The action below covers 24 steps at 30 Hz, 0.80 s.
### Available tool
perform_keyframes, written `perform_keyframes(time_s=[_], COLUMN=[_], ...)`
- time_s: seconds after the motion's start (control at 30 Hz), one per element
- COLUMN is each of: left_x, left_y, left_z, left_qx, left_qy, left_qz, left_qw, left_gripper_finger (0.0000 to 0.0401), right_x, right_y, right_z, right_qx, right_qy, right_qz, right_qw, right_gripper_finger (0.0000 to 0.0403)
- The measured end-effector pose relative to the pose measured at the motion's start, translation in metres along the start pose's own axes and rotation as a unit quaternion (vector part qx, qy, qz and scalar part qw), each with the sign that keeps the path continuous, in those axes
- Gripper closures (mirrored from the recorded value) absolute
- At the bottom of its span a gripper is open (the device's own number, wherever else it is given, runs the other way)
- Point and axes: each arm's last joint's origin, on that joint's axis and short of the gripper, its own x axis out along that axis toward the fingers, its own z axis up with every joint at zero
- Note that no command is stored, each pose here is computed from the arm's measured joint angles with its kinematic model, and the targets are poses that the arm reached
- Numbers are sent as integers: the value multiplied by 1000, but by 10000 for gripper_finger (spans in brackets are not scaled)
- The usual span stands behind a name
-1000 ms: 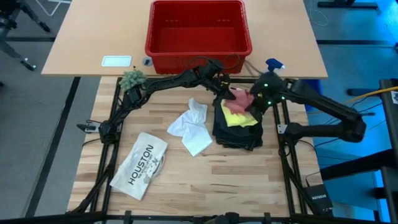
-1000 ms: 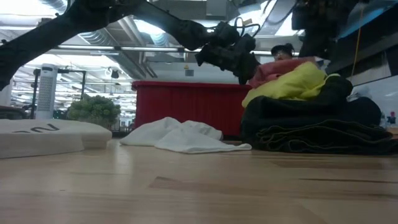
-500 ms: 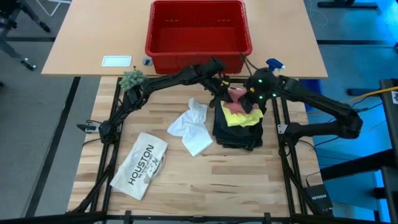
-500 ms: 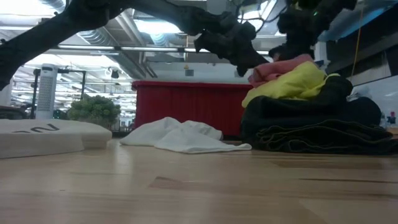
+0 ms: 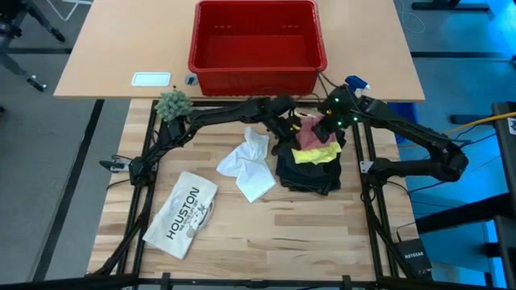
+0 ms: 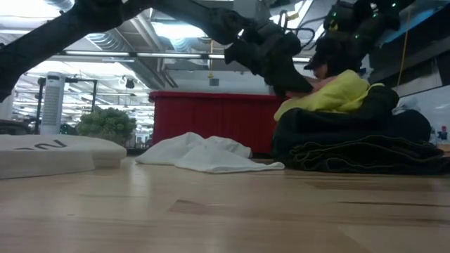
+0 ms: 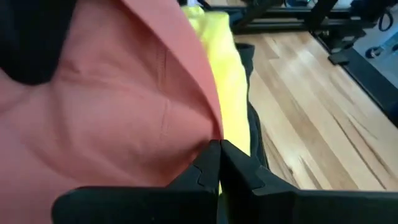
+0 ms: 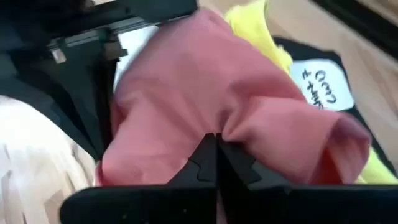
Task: Fold laundry
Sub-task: Stack the pink panty on the yellow shirt
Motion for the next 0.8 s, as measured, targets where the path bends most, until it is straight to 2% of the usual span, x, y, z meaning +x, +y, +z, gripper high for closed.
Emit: perform_keyframes(time_s=[0.17, 0.33, 0.53, 0.63, 0.8], left_x=[-25, -44, -56, -48, -29], left_y=[2, 6, 18, 36, 60], left_z=[18, 30, 40, 29, -2], left_qx=[4, 12, 36, 14, -48], left_qy=[-31, -57, -96, -104, -73], left_qz=[16, 23, 65, 79, 75], left_qw=[999, 998, 993, 991, 993], left_gripper_finger=[401, 401, 401, 401, 401], right_x=[-24, -39, -40, -40, -36], right_y=[9, 14, 13, 13, 12], right_z=[4, 0, -12, -13, -13], right_qx=[-16, -12, 0, -3, -5], right_qy=[-50, -71, -20, -10, 0], right_qz=[5, 3, -3, -4, -8], right_qw=[999, 997, 1000, 1000, 1000], right_gripper_finger=[403, 403, 403, 403, 403])
